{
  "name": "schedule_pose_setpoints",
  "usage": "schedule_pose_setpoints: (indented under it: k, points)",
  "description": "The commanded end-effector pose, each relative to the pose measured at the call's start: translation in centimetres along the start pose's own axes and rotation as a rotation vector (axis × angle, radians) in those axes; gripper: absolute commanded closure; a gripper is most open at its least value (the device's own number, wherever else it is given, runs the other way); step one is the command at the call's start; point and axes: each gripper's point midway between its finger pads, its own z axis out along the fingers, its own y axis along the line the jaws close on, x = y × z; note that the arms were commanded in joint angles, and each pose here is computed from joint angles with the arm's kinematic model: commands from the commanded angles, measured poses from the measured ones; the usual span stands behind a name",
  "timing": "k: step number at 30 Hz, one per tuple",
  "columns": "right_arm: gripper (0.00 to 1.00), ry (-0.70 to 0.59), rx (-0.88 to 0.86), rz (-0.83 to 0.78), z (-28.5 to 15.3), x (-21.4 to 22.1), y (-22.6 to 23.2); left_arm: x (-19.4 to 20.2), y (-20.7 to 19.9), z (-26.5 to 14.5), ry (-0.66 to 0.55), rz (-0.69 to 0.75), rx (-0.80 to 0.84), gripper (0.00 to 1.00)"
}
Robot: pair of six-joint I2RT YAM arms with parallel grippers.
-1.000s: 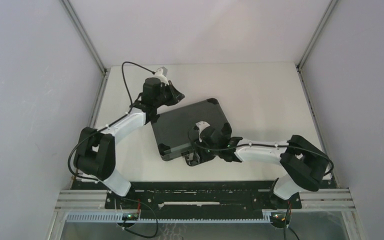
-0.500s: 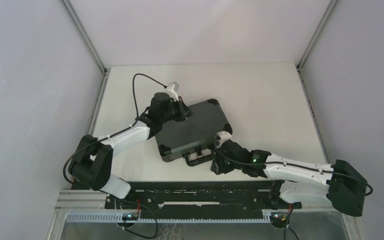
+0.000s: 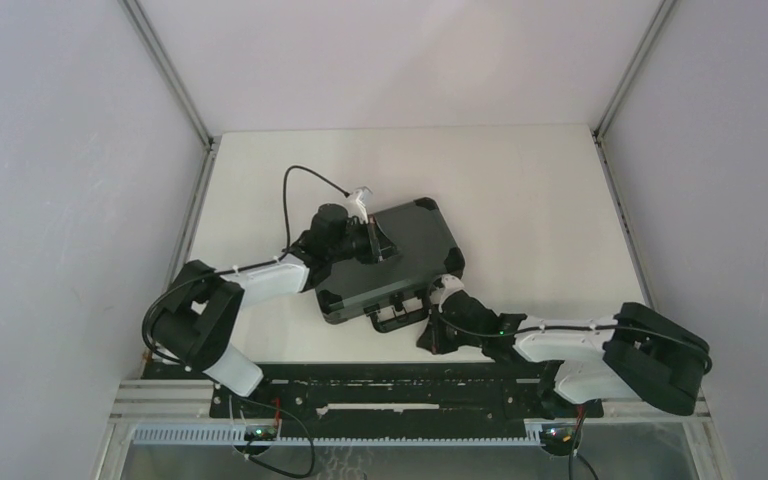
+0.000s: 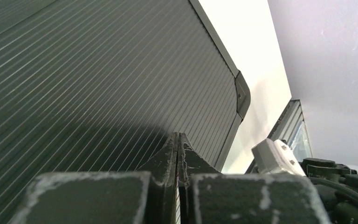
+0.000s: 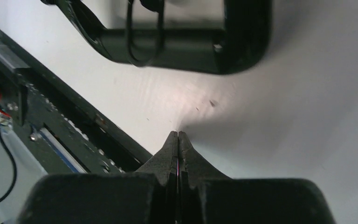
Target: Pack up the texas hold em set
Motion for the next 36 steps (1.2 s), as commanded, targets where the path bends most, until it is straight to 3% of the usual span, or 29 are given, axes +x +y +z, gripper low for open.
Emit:
schedule_pose_setpoints:
  k: [1,19,36]
  points:
    - [1.0,-0.073,-0.137,0.019,1.2,-2.3,2.7,3.6,1.7,0.1,0.092,-0.068,-0.01,1.0]
    - [1.0,-0.314,-0.22,-0.043,3.3,-7.5,4.5,7.3,4.7,-1.2,0.155,-0.11,-0.09,1.0]
    - [1.0,-0.446,-0.169,-0.155,1.8,-13.3,5.5,7.3,4.7,-1.4,0.153,-0.099,-0.086,1.0]
